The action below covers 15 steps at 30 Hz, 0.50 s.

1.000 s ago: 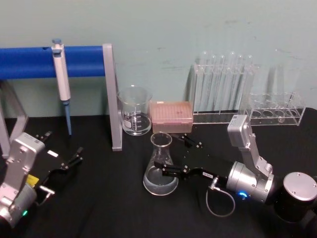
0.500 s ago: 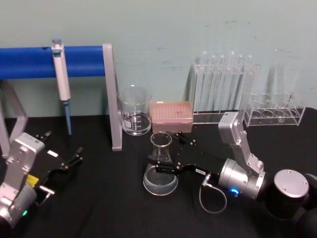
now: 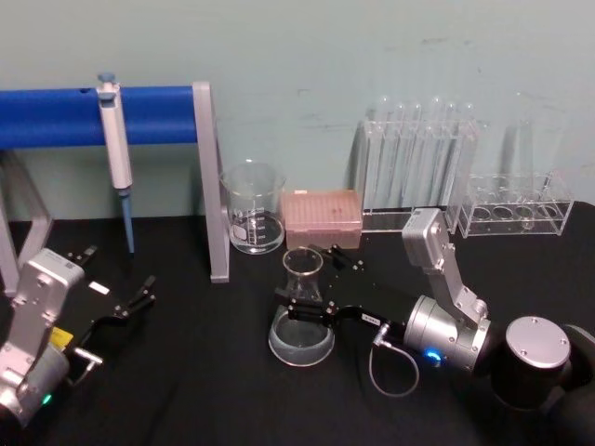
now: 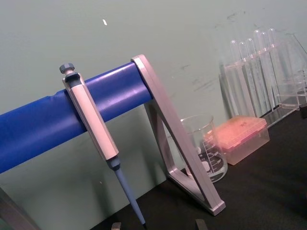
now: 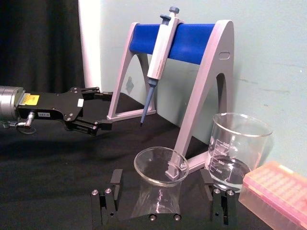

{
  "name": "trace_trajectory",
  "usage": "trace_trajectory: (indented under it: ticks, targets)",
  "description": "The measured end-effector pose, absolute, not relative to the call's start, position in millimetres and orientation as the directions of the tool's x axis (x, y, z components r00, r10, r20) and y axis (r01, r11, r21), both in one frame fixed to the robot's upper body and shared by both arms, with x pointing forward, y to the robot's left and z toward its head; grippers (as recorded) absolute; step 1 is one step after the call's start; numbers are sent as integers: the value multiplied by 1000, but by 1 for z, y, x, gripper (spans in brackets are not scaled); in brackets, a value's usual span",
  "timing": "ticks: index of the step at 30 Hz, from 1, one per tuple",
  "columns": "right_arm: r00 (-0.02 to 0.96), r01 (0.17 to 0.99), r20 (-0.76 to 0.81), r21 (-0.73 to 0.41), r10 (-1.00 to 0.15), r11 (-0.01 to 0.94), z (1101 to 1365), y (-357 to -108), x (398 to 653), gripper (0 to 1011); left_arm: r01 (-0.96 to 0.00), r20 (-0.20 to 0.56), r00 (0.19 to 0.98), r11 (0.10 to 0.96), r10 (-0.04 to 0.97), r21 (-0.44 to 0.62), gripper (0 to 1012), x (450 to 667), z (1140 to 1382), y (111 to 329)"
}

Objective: Grasp the erlenmeyer flask with one hand, shake it three times, then place it back.

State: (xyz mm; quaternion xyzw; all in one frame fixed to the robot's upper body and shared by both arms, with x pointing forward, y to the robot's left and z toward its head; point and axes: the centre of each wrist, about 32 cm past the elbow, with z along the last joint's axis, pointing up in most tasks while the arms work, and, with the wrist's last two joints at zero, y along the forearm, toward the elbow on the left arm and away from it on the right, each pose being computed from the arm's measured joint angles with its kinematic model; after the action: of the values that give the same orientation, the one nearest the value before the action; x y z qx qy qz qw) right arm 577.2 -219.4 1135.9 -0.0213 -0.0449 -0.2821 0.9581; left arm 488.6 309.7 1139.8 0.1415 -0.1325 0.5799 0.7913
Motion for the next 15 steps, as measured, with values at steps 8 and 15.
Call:
trace_trajectory:
  ticks: [8,15]
  targets:
    - [836,544,98,-12,-541,839,1136,-219,578,1000,-955,374,292,287,880,70,1001,489,1140,310]
    - [836,544,98,-11,-540,839,1136,-219,578,1000,-955,374,292,287,880,70,1001,489,1140,310]
